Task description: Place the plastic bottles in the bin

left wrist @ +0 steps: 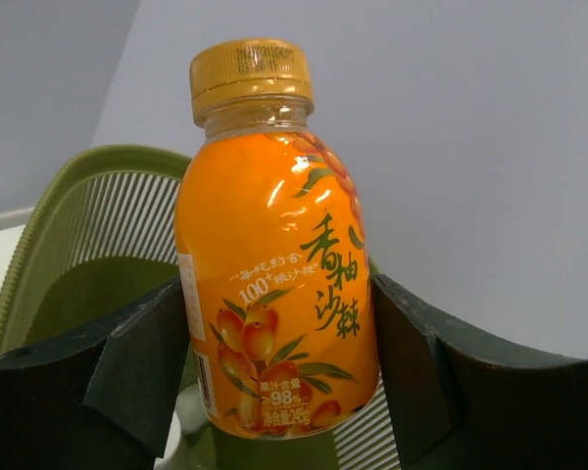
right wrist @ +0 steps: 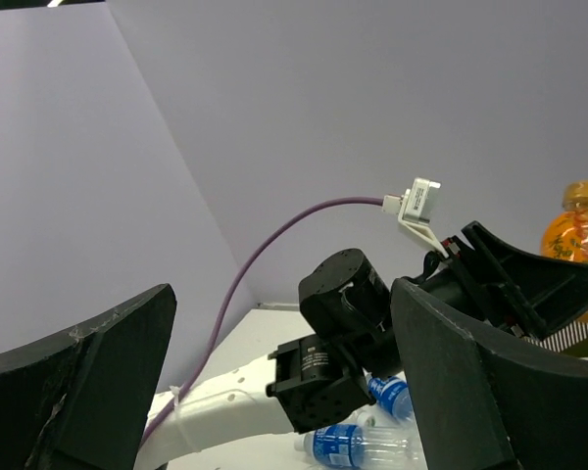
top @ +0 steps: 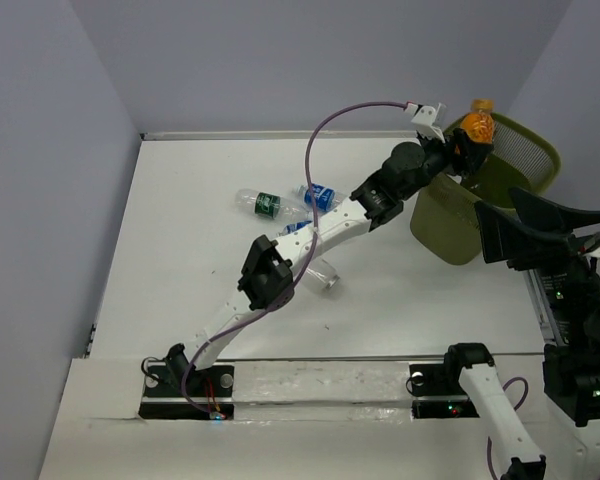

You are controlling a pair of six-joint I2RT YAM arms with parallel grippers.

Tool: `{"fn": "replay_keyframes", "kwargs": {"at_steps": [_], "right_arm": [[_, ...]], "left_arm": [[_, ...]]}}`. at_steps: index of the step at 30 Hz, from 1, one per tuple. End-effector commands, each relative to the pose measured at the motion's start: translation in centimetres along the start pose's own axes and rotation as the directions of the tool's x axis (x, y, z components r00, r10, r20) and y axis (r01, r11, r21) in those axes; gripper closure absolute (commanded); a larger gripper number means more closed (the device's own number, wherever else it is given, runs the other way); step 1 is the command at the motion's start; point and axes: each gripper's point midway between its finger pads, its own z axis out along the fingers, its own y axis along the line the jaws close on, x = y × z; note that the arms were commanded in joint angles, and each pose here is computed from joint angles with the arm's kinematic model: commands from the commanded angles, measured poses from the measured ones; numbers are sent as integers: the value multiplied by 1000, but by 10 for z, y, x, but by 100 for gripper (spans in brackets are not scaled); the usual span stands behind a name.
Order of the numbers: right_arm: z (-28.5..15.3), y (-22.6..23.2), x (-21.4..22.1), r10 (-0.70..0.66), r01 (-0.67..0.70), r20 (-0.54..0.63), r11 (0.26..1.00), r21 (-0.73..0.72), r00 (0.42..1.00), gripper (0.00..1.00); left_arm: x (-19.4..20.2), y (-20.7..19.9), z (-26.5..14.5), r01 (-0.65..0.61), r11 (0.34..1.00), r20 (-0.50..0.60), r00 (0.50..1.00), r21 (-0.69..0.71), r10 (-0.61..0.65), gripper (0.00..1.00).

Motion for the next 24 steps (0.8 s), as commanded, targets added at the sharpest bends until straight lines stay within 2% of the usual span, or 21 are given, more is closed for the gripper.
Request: {"fn": "replay_keyframes", "kwargs": {"at_steps": [1,3,7,13,15,19,20,22,23,24], "right_arm": [[-4,14,-4,0,1,6,998,-64,1000,5],[-4,15,-2,3,-3,0,997,-71,1000,5],[-2,13,-1,2,-2,-6,998,-69,1000,5],[1,7,5,-5,4,-18,999,-53,1000,5],[3,6,8,-9,7,-28,998,-58,1000,6],[15,3,40,28,-43,-137,994,-104,990,7],[23,7,56,42,-76,-194,983,-167,980,8],[32,-5,97,124,-183,-313,968,-170,942,9],[40,-9,117,142,-227,-375,955,-192,916,9],[43,-14,133,166,-260,-415,949,-179,894,10]], "left_arm": [[-56,-47,-3,-25,995,175,985,100,7,7],[-57,-48,-3,-28,994,176,984,102,10,1],[-71,-54,-6,-53,993,195,980,102,32,1],[-134,-75,-23,-142,985,277,955,99,109,1],[-172,-85,-39,-155,984,303,945,83,123,1],[-201,-34,-78,-151,980,218,960,-134,177,1],[-192,-13,-105,-147,966,142,973,-212,179,1],[-188,19,-141,-129,936,106,979,-327,172,1],[-177,49,-180,-122,902,68,984,-415,164,1],[-173,61,-201,-118,882,57,985,-455,161,1]]}}
